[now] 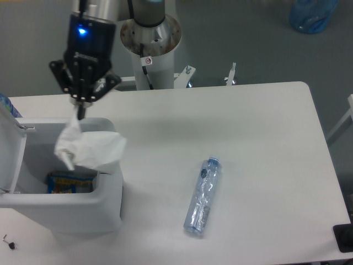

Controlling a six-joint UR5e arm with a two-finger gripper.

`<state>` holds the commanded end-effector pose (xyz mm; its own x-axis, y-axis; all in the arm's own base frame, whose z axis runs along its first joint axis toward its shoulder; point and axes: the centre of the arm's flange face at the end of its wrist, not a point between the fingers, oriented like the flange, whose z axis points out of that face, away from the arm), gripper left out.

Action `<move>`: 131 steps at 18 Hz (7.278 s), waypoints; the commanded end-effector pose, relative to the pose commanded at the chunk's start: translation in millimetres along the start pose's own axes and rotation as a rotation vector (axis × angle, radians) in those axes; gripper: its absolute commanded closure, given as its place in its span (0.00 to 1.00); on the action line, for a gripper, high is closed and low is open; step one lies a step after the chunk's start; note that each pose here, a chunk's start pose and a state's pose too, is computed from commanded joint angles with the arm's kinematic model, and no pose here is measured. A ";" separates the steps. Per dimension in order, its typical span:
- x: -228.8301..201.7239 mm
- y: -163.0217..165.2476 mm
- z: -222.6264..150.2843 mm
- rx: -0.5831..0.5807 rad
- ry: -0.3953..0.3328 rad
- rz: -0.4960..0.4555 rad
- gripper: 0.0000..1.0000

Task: Place the trash in the trash can
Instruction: 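Lower the tissue into the bin and open the gripper, then move the open gripper over the clear plastic water bottle, then lower the gripper around the bottle's cap end and close, then lift the bottle and carry it over the trash bin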

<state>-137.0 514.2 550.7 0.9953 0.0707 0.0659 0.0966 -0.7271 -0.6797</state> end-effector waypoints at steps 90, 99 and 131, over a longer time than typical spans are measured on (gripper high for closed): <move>-295.8 179.0 317.1 -0.594 -0.194 -0.050 0.32; -294.0 179.0 314.4 -0.594 -0.194 -0.050 0.47; -136.5 -97.1 -37.9 0.241 -0.239 -0.116 0.49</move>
<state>-282.3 549.2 635.4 0.9468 0.3219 -0.0006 0.1780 -0.5252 -0.8322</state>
